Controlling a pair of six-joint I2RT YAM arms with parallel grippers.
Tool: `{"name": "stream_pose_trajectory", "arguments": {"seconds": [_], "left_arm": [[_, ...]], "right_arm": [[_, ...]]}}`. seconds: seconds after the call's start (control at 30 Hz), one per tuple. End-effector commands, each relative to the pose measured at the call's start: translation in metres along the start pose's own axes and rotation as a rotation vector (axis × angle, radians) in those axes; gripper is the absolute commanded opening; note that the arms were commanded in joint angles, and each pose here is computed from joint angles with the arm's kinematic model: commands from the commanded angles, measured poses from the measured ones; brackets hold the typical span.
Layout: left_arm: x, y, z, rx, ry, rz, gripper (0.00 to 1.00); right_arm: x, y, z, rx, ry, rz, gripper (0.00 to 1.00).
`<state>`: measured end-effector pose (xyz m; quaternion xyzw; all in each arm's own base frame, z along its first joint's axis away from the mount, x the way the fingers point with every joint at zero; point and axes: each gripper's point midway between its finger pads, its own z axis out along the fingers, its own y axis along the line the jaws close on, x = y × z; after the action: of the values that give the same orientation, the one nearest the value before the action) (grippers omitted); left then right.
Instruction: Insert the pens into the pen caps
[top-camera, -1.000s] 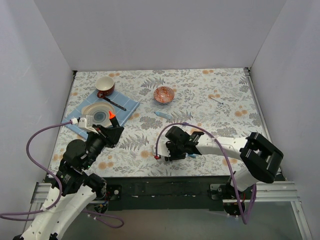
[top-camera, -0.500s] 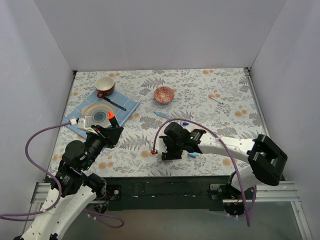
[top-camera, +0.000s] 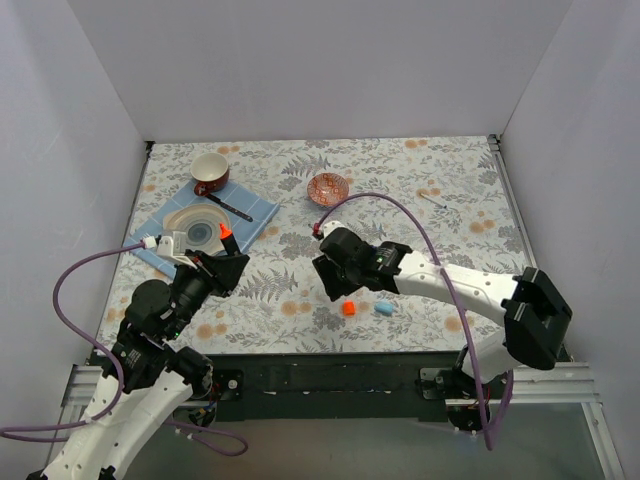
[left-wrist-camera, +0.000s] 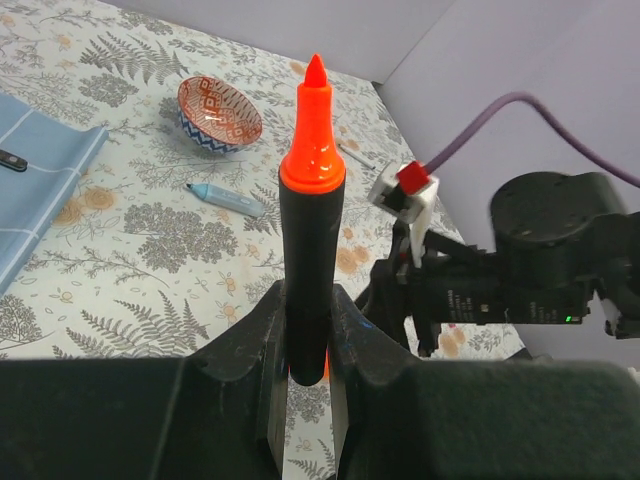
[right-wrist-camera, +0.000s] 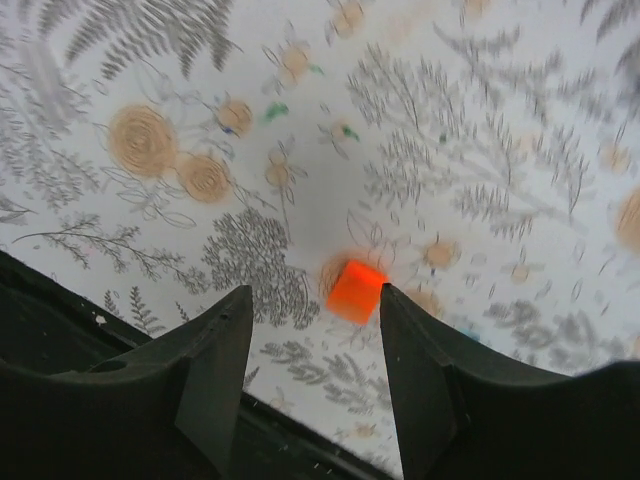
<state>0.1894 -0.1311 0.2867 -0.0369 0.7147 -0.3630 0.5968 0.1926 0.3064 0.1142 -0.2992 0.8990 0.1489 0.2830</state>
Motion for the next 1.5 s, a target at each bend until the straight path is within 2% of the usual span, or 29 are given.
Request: {"name": "stream_pose_trajectory", "arguments": {"seconds": [0.0, 0.07, 0.23, 0.67, 0.73, 1.0, 1.13, 1.47], "left_arm": [[-0.002, -0.005, -0.002, 0.028, 0.004, 0.022, 0.00], [-0.002, -0.006, -0.002, 0.031, 0.004, 0.022, 0.00], [-0.004, -0.007, -0.003, 0.033, -0.002, 0.023, 0.00], [-0.001, -0.006, -0.001, 0.029, 0.010, 0.024, 0.00], [0.000, -0.005, 0.001, 0.025, 0.016, 0.024, 0.00], [0.002, -0.003, 0.002, 0.018, 0.024, 0.019, 0.00], [0.003, -0.003, 0.003, 0.018, 0.027, 0.018, 0.00], [0.005, -0.002, 0.005, 0.010, 0.036, 0.016, 0.00]], "right_arm": [[0.045, -0.022, -0.012, 0.265, 0.191, 0.415, 0.61], [0.049, -0.027, -0.010, 0.340, 0.201, 0.517, 0.61], [0.063, -0.030, 0.002, 0.410, 0.237, 0.577, 0.63], [0.062, -0.031, 0.038, 0.374, 0.226, 0.527, 0.56], [0.067, -0.033, 0.041, 0.387, 0.241, 0.517, 0.51], [0.088, -0.043, 0.050, 0.452, 0.301, 0.479, 0.46], [0.094, -0.038, 0.053, 0.410, 0.297, 0.483, 0.46], [0.128, -0.031, 0.054, 0.403, 0.386, 0.515, 0.43]]}}
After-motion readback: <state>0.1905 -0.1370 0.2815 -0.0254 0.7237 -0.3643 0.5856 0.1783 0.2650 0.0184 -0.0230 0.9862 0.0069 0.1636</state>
